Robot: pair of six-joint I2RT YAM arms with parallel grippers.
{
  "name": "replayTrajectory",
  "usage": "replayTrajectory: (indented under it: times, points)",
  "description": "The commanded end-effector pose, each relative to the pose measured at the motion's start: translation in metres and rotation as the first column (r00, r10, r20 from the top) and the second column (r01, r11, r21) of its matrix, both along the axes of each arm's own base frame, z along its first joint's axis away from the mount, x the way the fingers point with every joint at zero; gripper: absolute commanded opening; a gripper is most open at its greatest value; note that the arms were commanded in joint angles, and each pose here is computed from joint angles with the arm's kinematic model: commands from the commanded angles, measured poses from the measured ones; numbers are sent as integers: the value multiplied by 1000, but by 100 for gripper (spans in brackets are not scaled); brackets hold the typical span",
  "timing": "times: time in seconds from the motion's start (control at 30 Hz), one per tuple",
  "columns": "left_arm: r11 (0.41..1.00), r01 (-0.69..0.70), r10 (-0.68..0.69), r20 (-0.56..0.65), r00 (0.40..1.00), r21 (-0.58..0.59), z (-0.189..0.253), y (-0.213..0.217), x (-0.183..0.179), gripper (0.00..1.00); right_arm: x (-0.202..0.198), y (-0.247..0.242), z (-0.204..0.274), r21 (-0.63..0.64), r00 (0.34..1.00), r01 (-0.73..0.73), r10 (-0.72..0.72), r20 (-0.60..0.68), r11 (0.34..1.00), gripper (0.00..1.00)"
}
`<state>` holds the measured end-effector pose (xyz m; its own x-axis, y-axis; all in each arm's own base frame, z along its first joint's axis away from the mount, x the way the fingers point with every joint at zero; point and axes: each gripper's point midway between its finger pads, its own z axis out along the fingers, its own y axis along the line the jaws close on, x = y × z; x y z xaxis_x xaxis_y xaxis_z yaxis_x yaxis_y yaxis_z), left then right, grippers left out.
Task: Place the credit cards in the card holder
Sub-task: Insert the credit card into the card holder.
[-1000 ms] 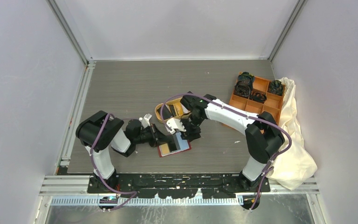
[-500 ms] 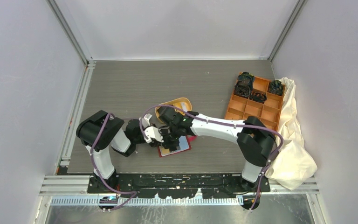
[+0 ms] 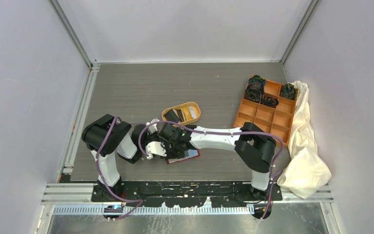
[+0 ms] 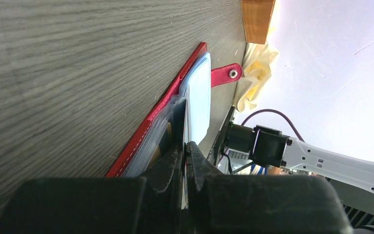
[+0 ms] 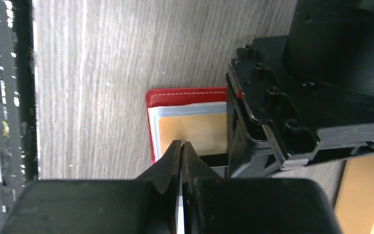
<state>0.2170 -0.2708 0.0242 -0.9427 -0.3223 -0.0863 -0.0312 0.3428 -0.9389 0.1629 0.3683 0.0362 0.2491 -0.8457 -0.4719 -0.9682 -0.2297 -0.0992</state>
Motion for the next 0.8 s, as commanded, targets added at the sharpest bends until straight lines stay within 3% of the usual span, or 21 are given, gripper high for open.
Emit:
replayTrajectory:
  times: [0.0,0.3,0.77]
  points:
    - [998,-19,21,-30,999,66,-21,6,-2,7,23,10,16,25,994,5,-7,112,1000,6]
    - [998,-19,21,-31,999,65,-21,6,-2,9,35,-6,12,-42,982,-7,15,189,999,6]
    - [998,-16,18,-32,999,62,-20,6,-2,15,53,-34,10,-92,984,37,-21,179,995,6]
